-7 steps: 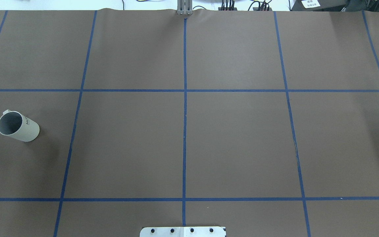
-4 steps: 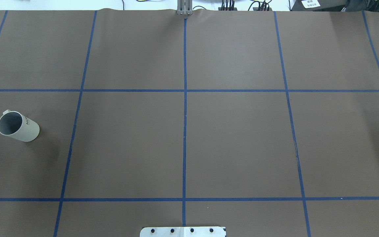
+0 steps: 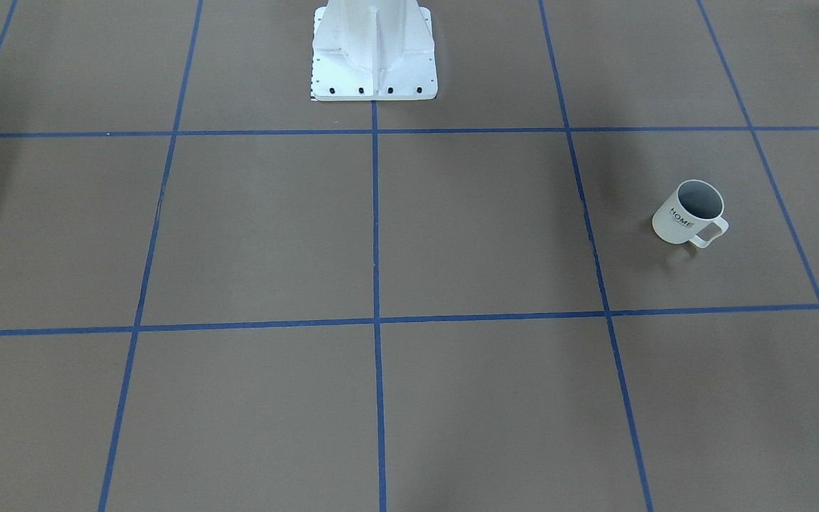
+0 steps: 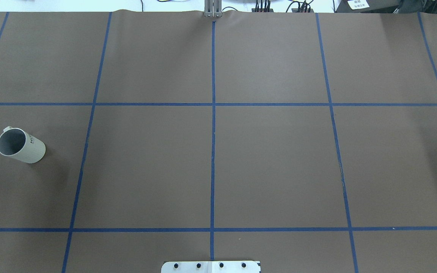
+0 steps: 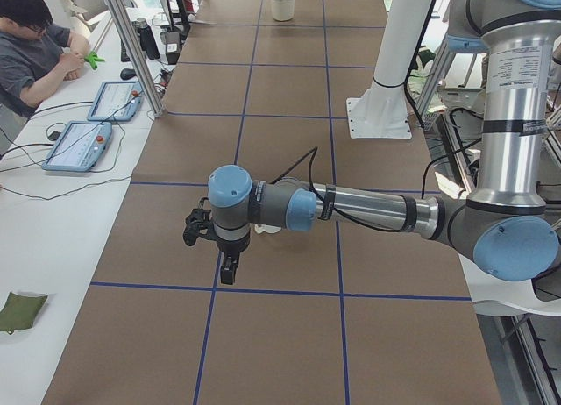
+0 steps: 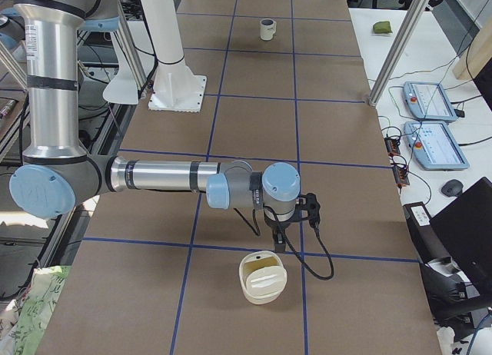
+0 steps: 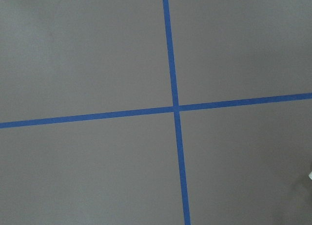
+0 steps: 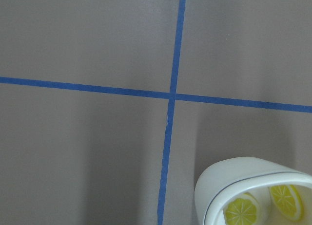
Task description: Left arm hands cup to right arm to dump lemon
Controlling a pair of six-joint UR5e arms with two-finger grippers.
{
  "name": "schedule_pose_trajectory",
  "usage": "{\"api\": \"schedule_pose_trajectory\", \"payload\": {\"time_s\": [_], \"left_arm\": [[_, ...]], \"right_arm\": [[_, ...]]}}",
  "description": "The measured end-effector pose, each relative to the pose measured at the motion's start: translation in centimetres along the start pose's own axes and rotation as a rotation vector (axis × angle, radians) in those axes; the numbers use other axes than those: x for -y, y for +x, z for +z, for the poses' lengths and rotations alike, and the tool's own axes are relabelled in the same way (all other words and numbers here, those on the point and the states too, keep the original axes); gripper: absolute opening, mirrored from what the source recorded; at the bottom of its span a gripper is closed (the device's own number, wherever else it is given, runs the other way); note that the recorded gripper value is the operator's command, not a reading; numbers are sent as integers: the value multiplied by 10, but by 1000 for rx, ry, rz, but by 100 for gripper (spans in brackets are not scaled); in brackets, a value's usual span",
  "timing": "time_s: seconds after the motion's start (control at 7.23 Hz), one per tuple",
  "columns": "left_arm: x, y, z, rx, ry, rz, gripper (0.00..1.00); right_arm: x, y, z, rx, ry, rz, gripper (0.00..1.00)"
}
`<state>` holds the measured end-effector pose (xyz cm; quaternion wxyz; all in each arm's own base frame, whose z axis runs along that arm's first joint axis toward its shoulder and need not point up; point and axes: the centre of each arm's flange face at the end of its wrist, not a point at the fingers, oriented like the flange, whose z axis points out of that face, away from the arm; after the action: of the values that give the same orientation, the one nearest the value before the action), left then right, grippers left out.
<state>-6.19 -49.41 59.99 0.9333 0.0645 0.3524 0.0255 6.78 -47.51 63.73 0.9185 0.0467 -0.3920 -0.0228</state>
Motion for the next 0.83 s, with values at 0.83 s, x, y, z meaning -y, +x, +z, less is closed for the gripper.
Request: {"api": "schedule_pose_trajectory", "payload": {"time_s": [0.83], "left_arm": [[8, 2, 0, -5, 1, 3, 100]], "right_arm": [[-19, -19, -21, 6, 36, 33, 100]]}}
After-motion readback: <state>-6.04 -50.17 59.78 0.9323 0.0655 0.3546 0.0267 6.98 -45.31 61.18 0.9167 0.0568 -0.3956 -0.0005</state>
